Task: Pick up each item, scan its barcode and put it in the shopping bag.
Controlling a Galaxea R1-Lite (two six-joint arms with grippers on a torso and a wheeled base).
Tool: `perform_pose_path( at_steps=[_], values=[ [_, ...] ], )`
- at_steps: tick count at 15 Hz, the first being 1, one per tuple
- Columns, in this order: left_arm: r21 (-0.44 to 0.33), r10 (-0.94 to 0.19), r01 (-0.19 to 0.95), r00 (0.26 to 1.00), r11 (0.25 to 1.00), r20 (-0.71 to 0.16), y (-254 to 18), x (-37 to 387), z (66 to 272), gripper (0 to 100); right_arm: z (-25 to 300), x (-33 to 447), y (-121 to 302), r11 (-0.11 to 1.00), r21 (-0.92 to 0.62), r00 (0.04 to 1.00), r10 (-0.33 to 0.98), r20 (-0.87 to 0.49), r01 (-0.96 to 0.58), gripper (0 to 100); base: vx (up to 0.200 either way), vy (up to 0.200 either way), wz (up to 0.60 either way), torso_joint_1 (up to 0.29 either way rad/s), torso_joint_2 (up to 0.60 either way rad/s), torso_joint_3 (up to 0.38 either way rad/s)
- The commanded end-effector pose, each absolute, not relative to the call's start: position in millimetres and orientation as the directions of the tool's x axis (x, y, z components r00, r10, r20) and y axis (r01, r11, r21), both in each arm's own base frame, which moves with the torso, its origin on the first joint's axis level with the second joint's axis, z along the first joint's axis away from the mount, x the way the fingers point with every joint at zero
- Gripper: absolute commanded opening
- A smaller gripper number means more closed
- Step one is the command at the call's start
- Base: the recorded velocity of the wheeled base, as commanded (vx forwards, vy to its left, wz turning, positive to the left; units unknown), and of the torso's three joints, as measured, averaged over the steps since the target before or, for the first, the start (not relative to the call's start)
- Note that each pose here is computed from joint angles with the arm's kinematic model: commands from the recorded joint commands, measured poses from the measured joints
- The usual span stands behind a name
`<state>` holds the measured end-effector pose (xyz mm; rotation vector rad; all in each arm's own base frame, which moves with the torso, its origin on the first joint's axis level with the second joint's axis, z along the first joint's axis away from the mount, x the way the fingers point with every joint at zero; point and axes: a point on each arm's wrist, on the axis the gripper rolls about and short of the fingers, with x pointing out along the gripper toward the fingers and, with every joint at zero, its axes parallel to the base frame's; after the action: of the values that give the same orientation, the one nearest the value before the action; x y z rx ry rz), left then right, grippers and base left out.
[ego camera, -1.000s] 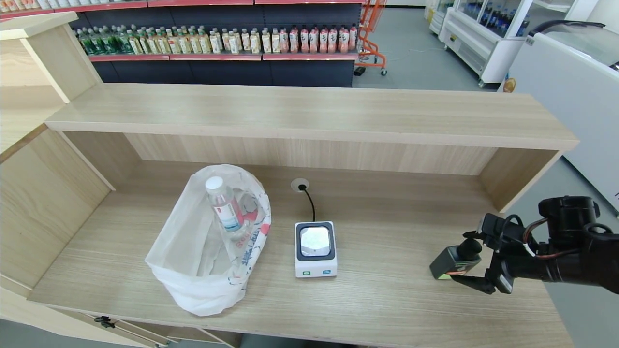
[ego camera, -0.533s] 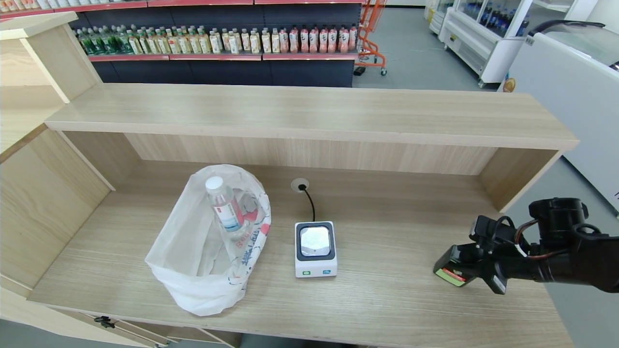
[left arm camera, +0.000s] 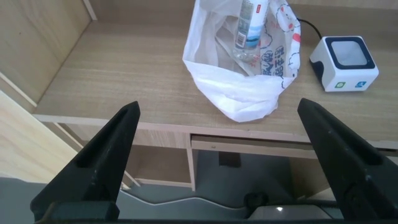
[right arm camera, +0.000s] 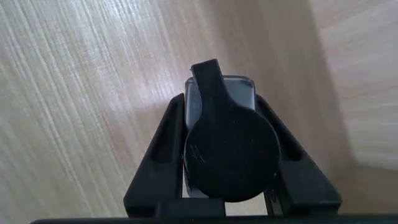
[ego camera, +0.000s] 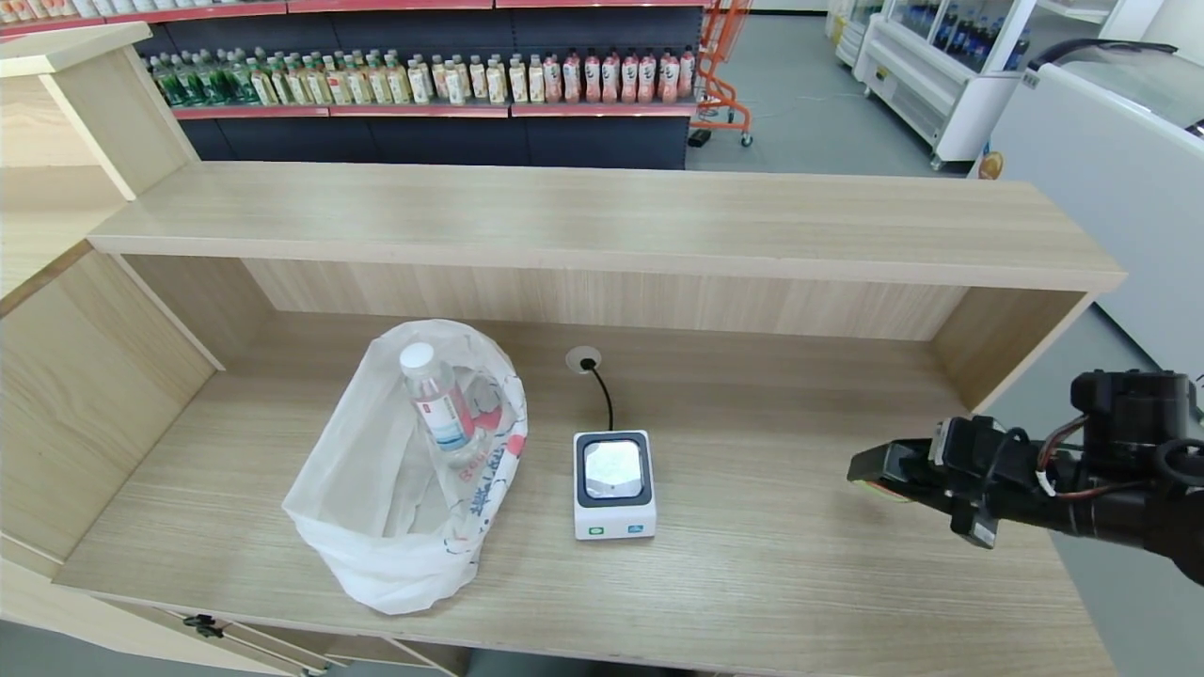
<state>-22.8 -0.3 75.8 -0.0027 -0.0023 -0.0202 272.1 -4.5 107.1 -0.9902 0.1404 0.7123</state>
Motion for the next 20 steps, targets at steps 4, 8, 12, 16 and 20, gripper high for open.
perform_pose_path(
  at_steps=[4,8,12,16,20],
  values=[
    [-0.003,-0.02,0.02,1.0,1.0,0.002,-0.3,-22.7,75.8,100,117.9,248.0,18.6,-0.124,-0.935,0.59,0.746,-0.309,-0.333,0,0.0,0.0,0.0,0.0,0.0,0.0],
    [-0.003,-0.02,0.02,1.0,1.0,0.002,-0.3,-22.7,75.8,100,95.5,244.8,49.6,-0.318,-0.947,0.286,0.912,-0.294,0.04,0,0.0,0.0,0.0,0.0,0.0,0.0],
    [-0.003,-0.02,0.02,1.0,1.0,0.002,-0.3,-22.7,75.8,100,81.6,240.8,81.3,-0.261,-0.906,0.069,0.965,-0.253,0.333,0,0.0,0.0,0.0,0.0,0.0,0.0],
    [-0.003,-0.02,0.02,1.0,1.0,0.002,-0.3,-22.7,75.8,100,79.4,239.2,109.9,-0.185,-0.869,-0.047,0.972,-0.231,0.459,0,0.0,0.0,0.0,0.0,0.0,0.0],
    [-0.003,-0.02,0.02,1.0,1.0,0.002,-0.3,-22.7,75.8,100,81.6,239.7,130.5,-0.137,-0.851,-0.11,0.969,-0.221,0.507,0,0.0,0.0,0.0,0.0,0.0,0.0]
  ],
)
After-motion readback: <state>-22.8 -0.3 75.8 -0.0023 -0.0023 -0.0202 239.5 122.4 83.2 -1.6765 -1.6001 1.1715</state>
